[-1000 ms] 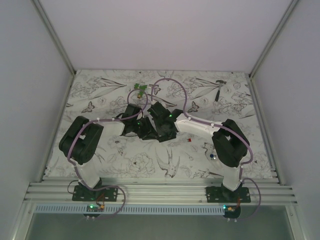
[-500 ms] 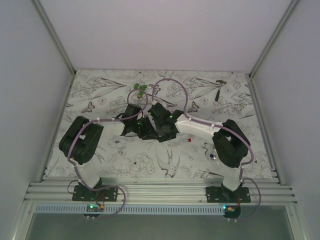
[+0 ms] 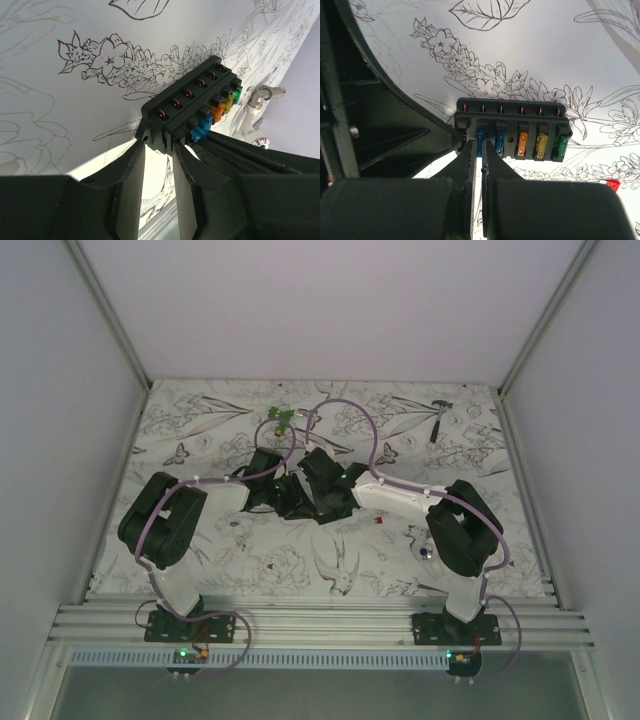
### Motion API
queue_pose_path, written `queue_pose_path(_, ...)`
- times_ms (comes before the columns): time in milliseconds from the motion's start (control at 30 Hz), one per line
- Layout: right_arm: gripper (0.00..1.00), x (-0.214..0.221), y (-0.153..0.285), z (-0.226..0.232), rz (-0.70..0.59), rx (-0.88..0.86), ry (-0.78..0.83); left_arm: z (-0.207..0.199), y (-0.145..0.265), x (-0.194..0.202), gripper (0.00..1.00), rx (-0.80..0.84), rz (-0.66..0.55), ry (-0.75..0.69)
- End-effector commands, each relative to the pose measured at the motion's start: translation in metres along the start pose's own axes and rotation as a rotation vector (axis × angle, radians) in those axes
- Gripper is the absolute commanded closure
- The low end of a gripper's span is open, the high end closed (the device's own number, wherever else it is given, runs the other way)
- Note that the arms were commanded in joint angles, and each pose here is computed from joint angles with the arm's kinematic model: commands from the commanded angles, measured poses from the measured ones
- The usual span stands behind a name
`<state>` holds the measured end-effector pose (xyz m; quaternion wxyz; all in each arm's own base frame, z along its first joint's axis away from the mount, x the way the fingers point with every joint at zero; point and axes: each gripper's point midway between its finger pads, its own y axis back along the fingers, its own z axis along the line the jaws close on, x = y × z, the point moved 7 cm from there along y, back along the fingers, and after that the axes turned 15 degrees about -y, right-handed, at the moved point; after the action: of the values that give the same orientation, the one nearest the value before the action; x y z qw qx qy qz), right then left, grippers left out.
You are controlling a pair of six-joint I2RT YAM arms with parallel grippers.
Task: Snap on the fuse box
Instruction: Install the fuse at the fuse box base.
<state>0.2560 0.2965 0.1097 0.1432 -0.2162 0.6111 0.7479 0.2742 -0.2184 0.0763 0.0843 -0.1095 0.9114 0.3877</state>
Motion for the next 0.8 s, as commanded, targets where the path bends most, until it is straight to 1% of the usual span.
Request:
queue_pose_path(0, 1.00, 0.015, -0.011, -0.015, 0.042, 0.073, 0.005, 0.012, -0.005, 0.010, 0.69, -0.058, 0.040, 0.022)
queue_pose_path(200, 1.00, 0.025, -0.018, -0.025, 0.087, 0.118, 0.018, 0.012, -0.005, 0.011, 0.69, -0.060, 0.043, 0.024)
queue_pose_path(433, 1.00, 0.018, -0.024, -0.022, 0.107, 0.142, 0.042, 0.013, -0.005, 0.012, 0.70, -0.060, 0.046, 0.026)
queue_pose_path(767, 1.00, 0.038, -0.037, -0.042, 0.235, 0.232, 0.068, 0.014, -0.005, 0.013, 0.70, -0.064, 0.048, 0.026)
